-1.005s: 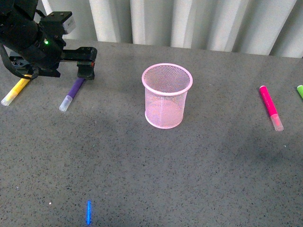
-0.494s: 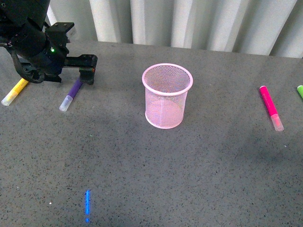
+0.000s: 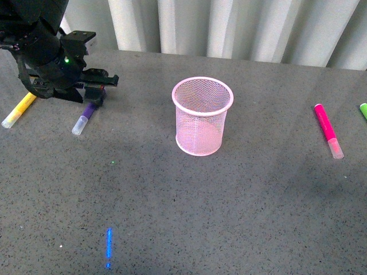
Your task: Insert purple and pink pens into pink cup
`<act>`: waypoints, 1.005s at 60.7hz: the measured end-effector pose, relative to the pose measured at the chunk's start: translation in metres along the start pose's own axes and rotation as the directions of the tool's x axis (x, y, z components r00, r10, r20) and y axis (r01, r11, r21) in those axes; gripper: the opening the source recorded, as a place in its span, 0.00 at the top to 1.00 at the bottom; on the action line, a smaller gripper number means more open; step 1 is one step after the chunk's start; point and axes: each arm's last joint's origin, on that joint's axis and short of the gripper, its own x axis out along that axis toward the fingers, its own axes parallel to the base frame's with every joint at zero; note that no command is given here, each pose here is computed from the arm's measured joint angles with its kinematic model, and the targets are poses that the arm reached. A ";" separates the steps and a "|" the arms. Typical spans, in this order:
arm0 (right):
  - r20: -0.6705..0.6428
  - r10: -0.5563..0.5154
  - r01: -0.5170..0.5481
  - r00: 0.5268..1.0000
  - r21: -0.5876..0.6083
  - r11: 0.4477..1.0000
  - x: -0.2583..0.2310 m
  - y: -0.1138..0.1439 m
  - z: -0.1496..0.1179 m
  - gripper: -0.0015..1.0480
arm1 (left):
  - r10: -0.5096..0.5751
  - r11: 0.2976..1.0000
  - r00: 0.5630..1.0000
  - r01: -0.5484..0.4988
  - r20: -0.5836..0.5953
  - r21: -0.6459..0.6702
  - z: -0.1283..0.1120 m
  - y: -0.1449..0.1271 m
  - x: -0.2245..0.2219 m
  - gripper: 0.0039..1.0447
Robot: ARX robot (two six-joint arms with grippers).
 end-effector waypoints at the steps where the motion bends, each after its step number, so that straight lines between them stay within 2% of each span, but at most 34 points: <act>1: 0.000 0.000 0.000 1.000 0.000 1.000 0.000 0.000 0.000 0.07 | 0.000 1.000 1.000 0.000 -0.004 0.001 0.000 0.000 0.000 0.61; 8: 0.000 0.000 0.000 1.000 0.000 1.000 0.000 0.000 0.000 0.07 | 0.002 1.000 1.000 -0.002 -0.030 -0.005 -0.002 0.000 -0.002 0.81; 13: 0.000 0.000 0.000 1.000 0.000 1.000 0.000 0.000 0.000 0.07 | -0.017 1.000 0.999 0.017 -0.027 -0.019 -0.003 -0.001 -0.005 0.88; 30: 0.000 0.000 0.000 1.000 0.000 1.000 0.000 0.000 0.000 0.07 | -0.069 0.993 0.997 0.072 0.035 -0.092 -0.011 -0.004 -0.012 0.88; 36: 0.000 0.000 0.000 1.000 0.000 1.000 0.000 0.000 0.000 0.07 | -0.072 0.995 0.995 0.077 0.068 -0.069 -0.019 -0.011 -0.019 0.88; 45: 0.000 0.000 0.000 1.000 0.000 1.000 0.000 0.000 0.000 0.07 | -0.045 0.998 0.976 0.051 0.214 -0.023 -0.018 -0.021 -0.044 0.88; 51: 0.000 0.000 0.000 1.000 0.000 1.000 0.000 0.000 0.000 0.07 | -0.021 0.999 0.923 0.034 0.384 -0.026 -0.008 -0.023 -0.073 0.88; 54: 0.000 0.000 0.000 1.000 0.000 1.000 0.000 0.000 0.000 0.07 | -0.049 0.996 0.859 0.084 0.510 -0.044 -0.002 -0.024 -0.096 0.88; 59: 0.000 0.000 0.000 1.000 0.000 1.000 0.000 0.000 0.000 0.07 | -0.076 0.984 0.767 0.163 0.637 -0.078 0.000 -0.026 -0.121 0.88; 61: 0.000 0.000 0.000 1.000 0.000 1.000 0.000 0.000 0.000 0.07 | -0.091 0.969 0.693 0.228 0.716 -0.097 -0.003 -0.031 -0.135 0.88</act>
